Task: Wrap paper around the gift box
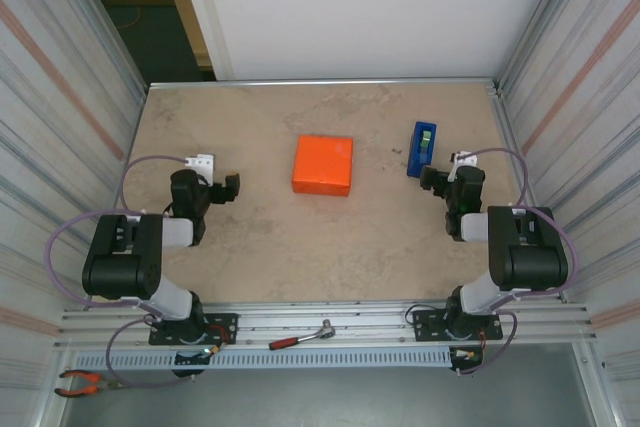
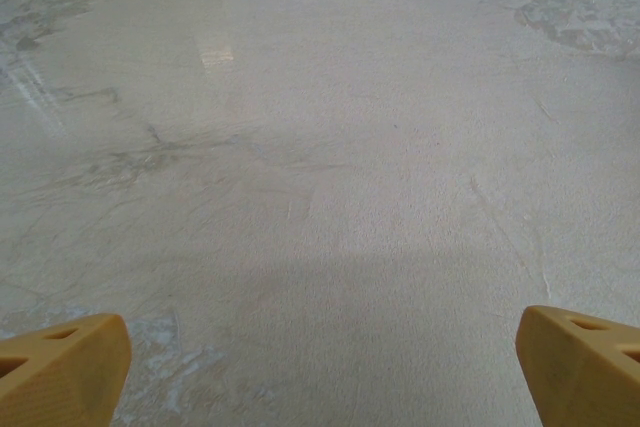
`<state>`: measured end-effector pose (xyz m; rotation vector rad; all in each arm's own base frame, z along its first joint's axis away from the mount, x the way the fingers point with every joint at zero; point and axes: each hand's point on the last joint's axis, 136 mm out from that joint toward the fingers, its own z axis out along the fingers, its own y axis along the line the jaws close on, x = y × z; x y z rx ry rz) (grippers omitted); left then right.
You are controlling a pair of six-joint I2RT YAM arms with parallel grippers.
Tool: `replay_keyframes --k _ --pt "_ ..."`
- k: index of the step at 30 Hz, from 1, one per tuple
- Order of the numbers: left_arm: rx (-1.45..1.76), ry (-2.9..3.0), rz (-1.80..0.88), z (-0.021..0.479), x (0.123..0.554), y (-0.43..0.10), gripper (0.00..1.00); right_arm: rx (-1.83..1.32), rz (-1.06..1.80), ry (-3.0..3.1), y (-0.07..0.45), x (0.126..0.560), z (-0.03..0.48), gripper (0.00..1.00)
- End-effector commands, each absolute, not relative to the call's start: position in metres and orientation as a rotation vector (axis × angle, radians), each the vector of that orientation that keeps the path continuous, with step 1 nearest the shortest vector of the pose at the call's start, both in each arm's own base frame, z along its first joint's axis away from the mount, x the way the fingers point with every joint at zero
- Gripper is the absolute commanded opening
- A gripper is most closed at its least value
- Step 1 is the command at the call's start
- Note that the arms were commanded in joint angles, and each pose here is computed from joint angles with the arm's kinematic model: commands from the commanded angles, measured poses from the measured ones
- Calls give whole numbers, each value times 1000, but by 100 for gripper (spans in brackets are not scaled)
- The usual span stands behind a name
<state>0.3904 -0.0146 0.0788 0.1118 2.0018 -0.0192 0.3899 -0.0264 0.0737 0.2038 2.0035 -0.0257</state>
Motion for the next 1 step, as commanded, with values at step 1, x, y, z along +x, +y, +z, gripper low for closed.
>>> replay_keyframes --k 1 --pt "116 1965 3 91 396 -14 99 180 -30 1974 -25 394 82 98"
